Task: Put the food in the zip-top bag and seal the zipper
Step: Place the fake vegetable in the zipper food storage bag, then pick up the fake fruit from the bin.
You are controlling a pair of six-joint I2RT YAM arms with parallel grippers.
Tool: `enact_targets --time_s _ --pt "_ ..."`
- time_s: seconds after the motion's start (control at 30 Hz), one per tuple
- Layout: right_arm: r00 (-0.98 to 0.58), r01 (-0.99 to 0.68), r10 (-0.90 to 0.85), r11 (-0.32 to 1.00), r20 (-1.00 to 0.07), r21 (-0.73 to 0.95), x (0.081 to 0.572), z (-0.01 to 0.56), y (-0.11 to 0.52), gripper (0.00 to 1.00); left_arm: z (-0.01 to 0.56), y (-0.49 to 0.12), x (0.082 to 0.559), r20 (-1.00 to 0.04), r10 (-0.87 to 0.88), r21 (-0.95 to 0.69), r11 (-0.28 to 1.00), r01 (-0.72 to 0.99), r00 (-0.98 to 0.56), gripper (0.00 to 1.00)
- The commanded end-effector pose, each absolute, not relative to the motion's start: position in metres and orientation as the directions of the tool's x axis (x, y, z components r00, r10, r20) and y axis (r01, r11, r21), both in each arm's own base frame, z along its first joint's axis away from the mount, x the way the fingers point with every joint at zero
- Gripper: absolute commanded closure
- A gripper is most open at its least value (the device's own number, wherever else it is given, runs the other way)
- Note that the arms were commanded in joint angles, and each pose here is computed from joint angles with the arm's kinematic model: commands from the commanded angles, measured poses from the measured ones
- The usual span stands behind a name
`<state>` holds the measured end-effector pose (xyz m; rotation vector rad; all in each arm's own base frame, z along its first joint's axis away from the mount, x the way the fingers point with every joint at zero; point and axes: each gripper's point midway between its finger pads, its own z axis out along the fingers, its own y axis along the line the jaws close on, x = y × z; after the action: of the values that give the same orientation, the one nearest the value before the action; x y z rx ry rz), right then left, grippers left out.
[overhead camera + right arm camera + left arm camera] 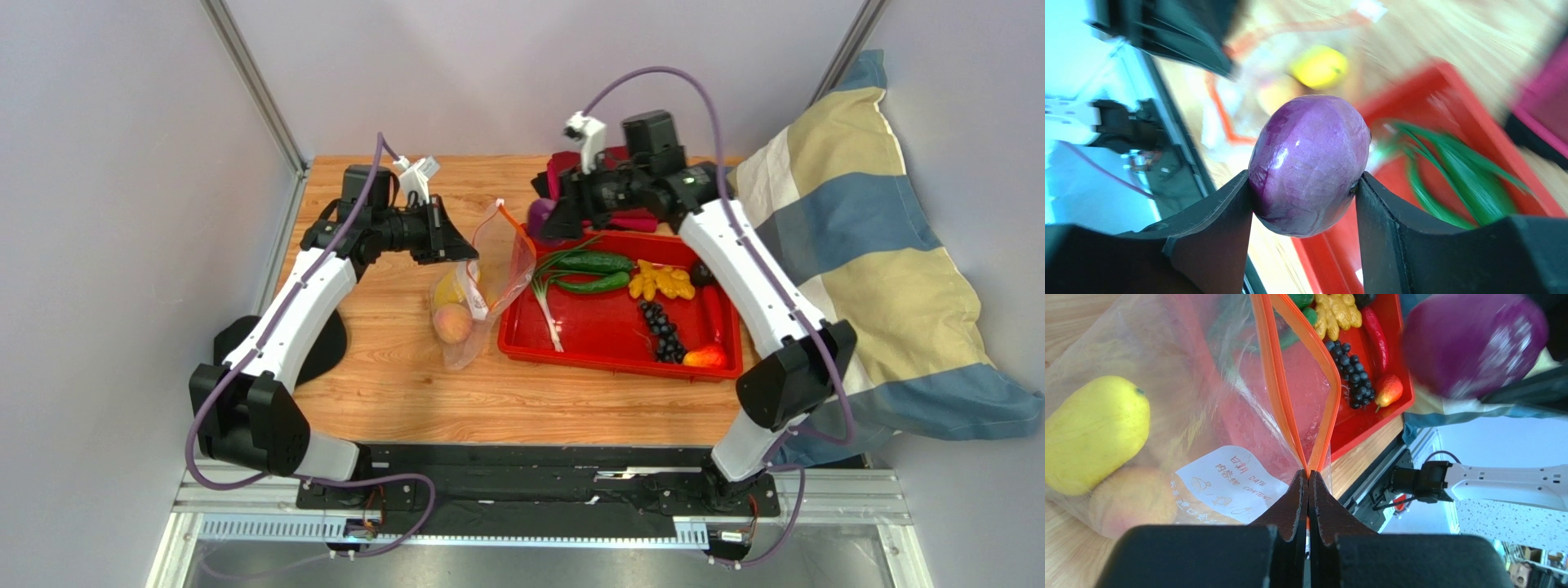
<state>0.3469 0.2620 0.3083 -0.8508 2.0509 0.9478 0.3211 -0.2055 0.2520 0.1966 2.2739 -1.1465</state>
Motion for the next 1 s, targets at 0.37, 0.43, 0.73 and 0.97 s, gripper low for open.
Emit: enact_targets --time_s 0.37,0.43,0.73,0.97 --pt "-0.486 -0.837 -0.38 0.46 -0.787 0.295 0.35 0.259 0.362 0.13 0.271 -0.211 0.319 -0.582 -0.114 -0.706 0.563 0.43 -0.805 1.0" --pt "-0.484 -0.836 -0.381 0.468 -0.788 0.287 0.349 0.262 0.353 0.06 0.272 -0.211 0.318 -0.583 -0.113 -0.705 0.562 0.432 -0.805 1.0" --pt "-0.547 -0.769 -0.388 0.584 -0.742 0.261 0.341 0.265 0.241 0.04 0.27 -0.209 0.317 -0.582 -0.116 -0.705 0.566 0.428 -0.805 1.0" --pt "-0.708 -0.618 -0.481 0.777 -0.517 0.124 0.326 0.194 0.124 0.05 0.269 -0.21 0.32 -0.58 -0.119 -0.706 0.566 0.425 -0.806 1.0"
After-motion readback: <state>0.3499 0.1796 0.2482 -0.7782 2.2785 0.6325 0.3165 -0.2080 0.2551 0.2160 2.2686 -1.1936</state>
